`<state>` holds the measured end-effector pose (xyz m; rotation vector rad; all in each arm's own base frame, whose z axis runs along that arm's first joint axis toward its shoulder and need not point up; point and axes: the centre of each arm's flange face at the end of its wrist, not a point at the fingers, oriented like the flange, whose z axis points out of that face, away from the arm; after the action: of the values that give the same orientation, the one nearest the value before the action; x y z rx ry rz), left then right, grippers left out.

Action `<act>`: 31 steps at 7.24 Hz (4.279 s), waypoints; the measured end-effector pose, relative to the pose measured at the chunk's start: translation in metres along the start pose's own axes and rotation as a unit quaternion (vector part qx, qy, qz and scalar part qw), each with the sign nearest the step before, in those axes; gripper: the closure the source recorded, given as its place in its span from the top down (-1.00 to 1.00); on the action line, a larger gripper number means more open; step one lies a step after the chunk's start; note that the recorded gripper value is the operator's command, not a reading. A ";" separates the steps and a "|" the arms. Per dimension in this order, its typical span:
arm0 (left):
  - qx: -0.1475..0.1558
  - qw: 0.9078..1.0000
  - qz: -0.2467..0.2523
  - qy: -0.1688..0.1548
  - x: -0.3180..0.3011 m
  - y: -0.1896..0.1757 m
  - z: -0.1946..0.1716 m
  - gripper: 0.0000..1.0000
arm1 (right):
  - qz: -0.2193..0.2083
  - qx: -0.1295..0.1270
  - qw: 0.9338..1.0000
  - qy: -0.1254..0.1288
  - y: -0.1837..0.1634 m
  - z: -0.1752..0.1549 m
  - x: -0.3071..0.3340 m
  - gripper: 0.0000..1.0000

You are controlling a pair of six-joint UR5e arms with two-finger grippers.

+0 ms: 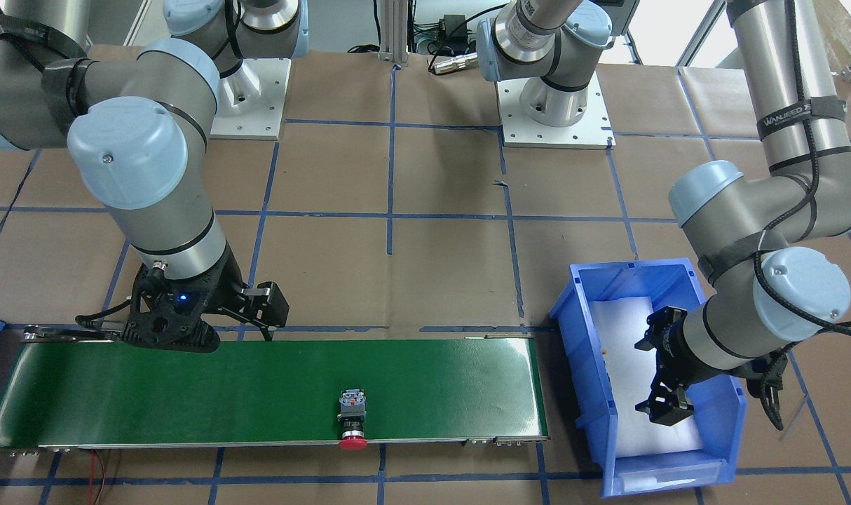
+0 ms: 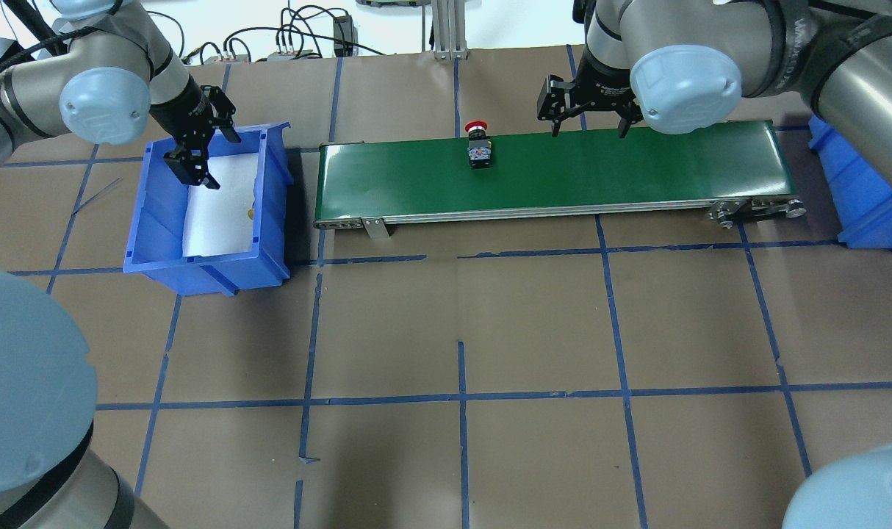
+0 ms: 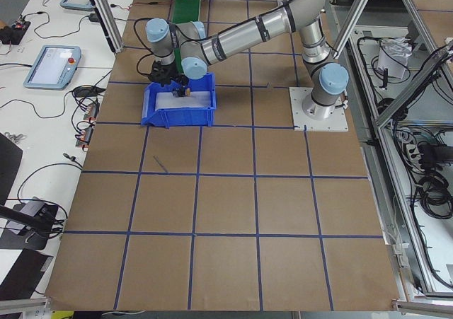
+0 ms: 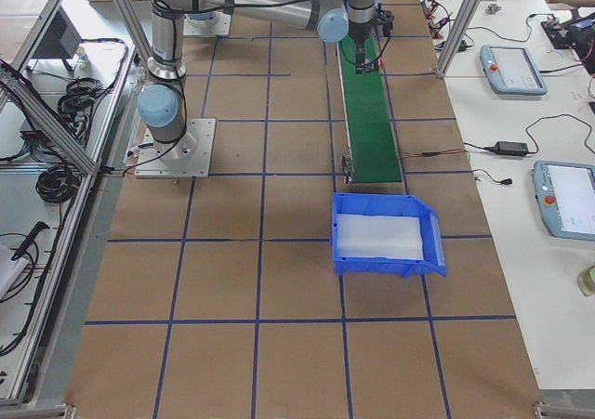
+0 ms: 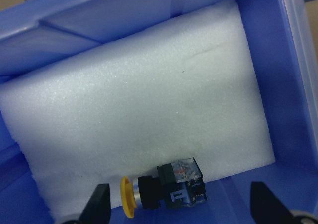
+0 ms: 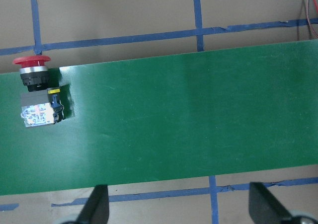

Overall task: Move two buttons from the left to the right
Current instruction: 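Grasp the yellow-capped button with left gripper while right gripper grasps red button, then carry the red-capped button to the far blue bin with the right gripper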

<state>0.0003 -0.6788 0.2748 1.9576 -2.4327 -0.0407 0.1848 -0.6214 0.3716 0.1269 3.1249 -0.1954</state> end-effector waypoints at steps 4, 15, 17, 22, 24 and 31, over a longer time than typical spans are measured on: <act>-0.002 1.000 -0.020 -0.006 0.000 0.004 0.024 0.96 | -0.005 0.009 1.000 -0.005 -0.024 0.029 -0.025 1.00; -0.011 0.996 -0.086 -0.010 0.004 0.035 0.037 0.96 | -0.013 -0.003 1.000 -0.005 -0.055 0.103 -0.059 1.00; -0.012 0.997 -0.081 -0.013 0.005 0.035 0.043 0.97 | -0.013 -0.004 1.000 -0.005 -0.056 0.109 -0.059 1.00; -0.010 0.997 -0.076 -0.006 0.008 0.028 0.052 0.97 | -0.020 -0.007 1.000 -0.003 -0.058 0.120 -0.054 -0.89; -0.009 0.997 -0.075 -0.004 0.009 0.027 0.053 0.95 | -0.032 -0.007 0.999 -0.003 -0.060 0.121 -0.050 -0.90; -0.019 0.999 -0.049 0.001 0.011 0.026 0.056 -0.10 | -0.110 -0.040 0.993 0.018 -0.085 0.044 0.154 -0.89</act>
<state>-0.0291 -0.6831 0.2199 2.0586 -2.3143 -0.0849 0.0247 -0.6990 0.3366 -0.2169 3.1727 -0.0679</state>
